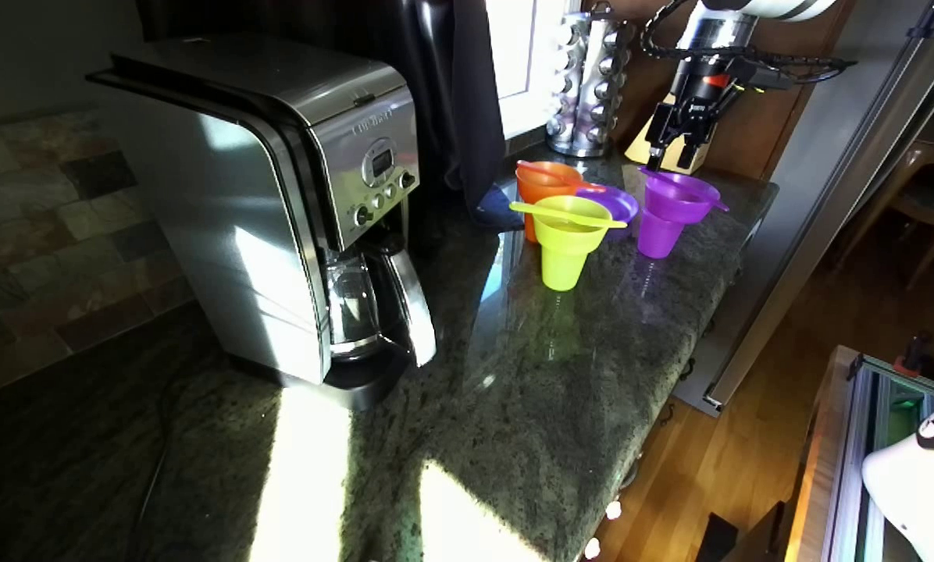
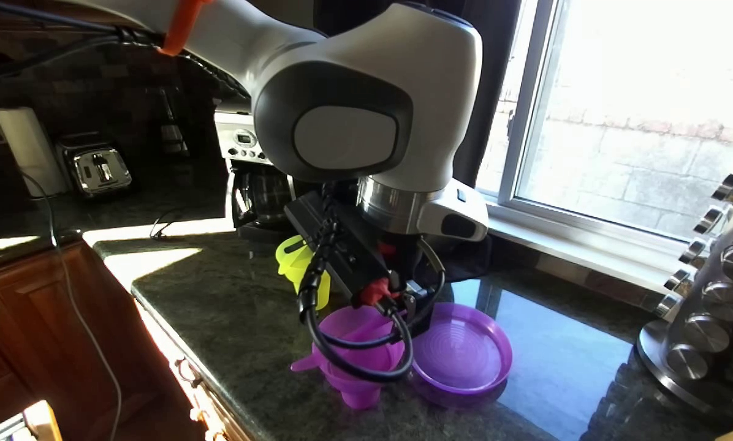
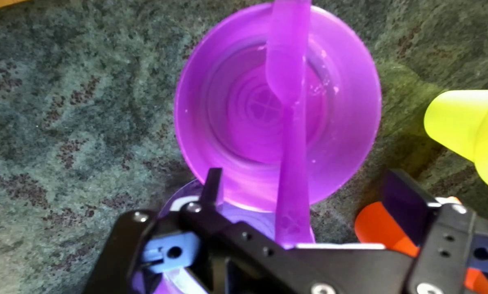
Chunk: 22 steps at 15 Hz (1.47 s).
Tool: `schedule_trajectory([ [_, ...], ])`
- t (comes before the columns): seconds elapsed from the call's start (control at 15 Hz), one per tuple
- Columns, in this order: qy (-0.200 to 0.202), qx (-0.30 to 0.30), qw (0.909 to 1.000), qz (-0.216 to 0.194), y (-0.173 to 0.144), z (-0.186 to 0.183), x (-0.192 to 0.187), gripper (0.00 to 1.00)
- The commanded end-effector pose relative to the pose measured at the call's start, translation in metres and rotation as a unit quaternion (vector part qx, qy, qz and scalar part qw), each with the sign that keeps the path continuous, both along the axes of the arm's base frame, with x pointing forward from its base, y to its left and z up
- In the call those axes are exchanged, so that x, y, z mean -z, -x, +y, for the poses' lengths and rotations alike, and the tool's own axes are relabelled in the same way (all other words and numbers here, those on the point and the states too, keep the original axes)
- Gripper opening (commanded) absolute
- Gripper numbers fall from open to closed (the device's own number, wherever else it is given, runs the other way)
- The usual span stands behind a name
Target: Move the purple cup forward, then put the purple bowl on the purple cup, then put the purple knife on the purple bowl
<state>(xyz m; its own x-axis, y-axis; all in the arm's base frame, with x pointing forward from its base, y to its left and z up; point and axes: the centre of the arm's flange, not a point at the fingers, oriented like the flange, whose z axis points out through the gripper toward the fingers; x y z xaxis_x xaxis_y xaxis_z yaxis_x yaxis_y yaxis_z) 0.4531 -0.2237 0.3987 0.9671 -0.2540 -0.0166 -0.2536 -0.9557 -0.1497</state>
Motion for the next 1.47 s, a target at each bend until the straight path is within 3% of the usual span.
schedule_trajectory([
  [0.0, 0.02, 0.005, 0.9996, -0.018, 0.01, 0.002, 0.0, 1.0],
  [0.33, 0.03, -0.01, 0.9986, -0.043, 0.024, -0.006, -0.015, 1.0],
  [0.87, 0.041, 0.025, 0.9957, -0.079, 0.048, -0.009, -0.038, 1.0],
  [1.4, 0.071, 0.03, 0.9933, -0.086, 0.061, -0.005, -0.06, 1.0],
])
